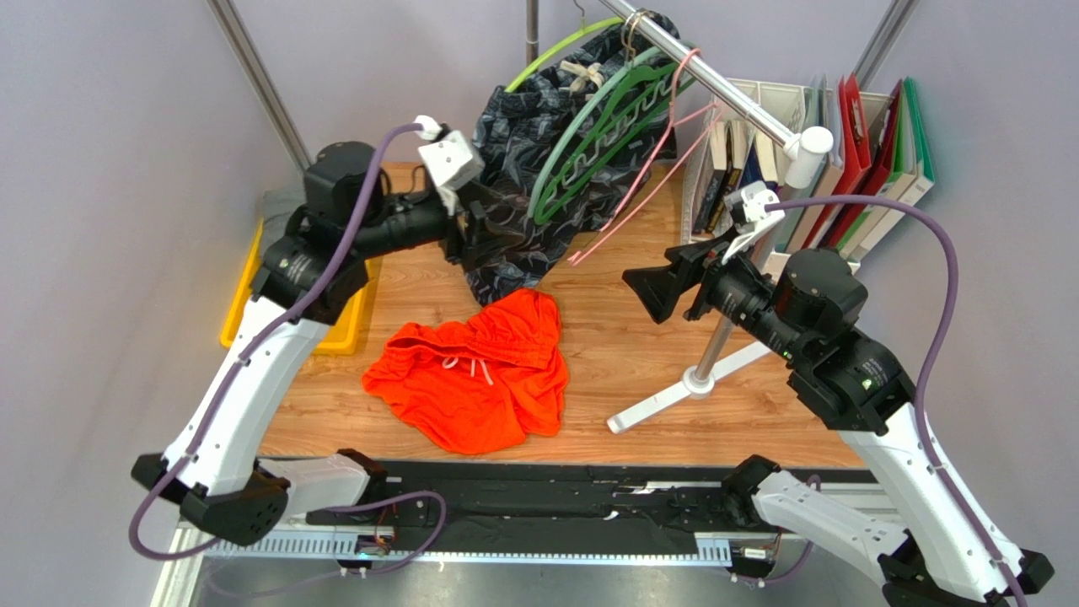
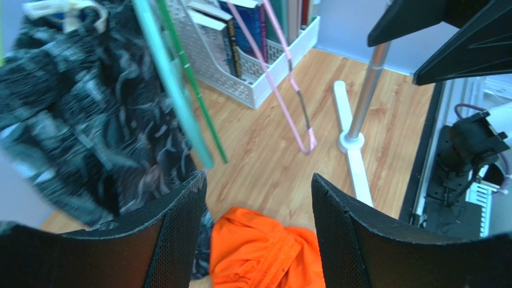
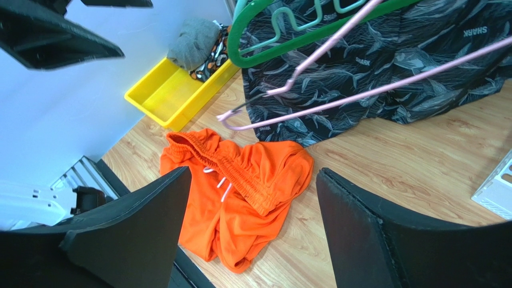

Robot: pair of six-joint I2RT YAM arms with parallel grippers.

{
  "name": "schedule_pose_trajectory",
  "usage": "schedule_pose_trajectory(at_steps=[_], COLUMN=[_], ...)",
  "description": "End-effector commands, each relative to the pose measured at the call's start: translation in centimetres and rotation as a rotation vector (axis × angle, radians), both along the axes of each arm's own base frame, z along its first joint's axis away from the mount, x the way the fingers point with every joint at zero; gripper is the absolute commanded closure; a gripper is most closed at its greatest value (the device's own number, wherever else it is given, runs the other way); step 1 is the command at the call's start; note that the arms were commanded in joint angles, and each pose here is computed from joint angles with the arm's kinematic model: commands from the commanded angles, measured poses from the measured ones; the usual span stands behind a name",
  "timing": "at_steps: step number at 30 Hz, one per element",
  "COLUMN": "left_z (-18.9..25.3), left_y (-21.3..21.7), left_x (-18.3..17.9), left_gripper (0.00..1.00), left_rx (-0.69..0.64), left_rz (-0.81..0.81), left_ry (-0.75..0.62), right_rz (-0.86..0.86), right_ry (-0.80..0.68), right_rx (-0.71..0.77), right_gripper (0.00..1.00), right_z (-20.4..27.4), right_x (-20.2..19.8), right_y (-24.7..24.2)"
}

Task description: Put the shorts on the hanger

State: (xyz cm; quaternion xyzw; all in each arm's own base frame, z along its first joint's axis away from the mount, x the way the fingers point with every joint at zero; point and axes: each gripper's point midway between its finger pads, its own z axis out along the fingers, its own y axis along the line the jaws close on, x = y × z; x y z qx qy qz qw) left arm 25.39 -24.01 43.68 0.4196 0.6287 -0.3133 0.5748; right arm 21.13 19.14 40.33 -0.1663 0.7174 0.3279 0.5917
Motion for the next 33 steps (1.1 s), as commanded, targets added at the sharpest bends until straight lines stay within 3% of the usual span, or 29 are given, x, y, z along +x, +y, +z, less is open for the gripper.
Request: schedule_pose_trajectory(at_steps=[1, 13, 24, 25, 28, 29, 31, 32, 33], left_z=[2.8, 1.5, -3.7, -3.6, -3.2, -2.9, -1.8, -1.5, -1.2], left_y=[-3.3, -12.8, -17.9, -18.1, -18.6, -18.5, -18.3, -18.2, -18.0], left_x=[0.3, 2.7, 6.4, 6.6, 6.8, 6.8, 6.6, 6.5, 6.5], left_gripper=[0.31, 0.30, 0.30, 0.32, 0.58, 0.72, 0.85, 0.97, 1.00], left_rx=[-0.036, 0.055, 0.153, 0.147, 0.137, 0.130, 0.108, 0.103, 0.095], left_rz=[-0.006, -0.006, 0.062, 0.066, 0.061, 0.060, 0.063, 0.065, 0.078], left_ry=[-0.040, -0.072, -0.024, -0.025, -0.030, -0.032, -0.041, -0.043, -0.043], right_rz=[-0.012, -0.081, -0.118, -0.119, -0.132, -0.136, -0.141, -0.145, -0.145], right_ry=[-0.054, -0.137, -0.152, -0.150, -0.155, -0.159, -0.163, -0.162, -0.162], right_rx=[0.075, 0.064, 0.056, 0.052, 0.051, 0.052, 0.052, 0.050, 0.050], right_gripper=[0.20, 0.19, 0.19, 0.19, 0.19, 0.19, 0.19, 0.19, 0.19], right_z=[3.0, 4.8, 5.3, 5.2, 5.2, 5.3, 5.3, 5.3, 5.3], right_x=[0.0, 0.2, -0.2, -0.2, -0.3, -0.3, -0.4, -0.3, -0.4], right_y=[-0.4, -3.2, -4.5, -4.5, -4.9, -5.0, -5.2, -5.2, -5.3])
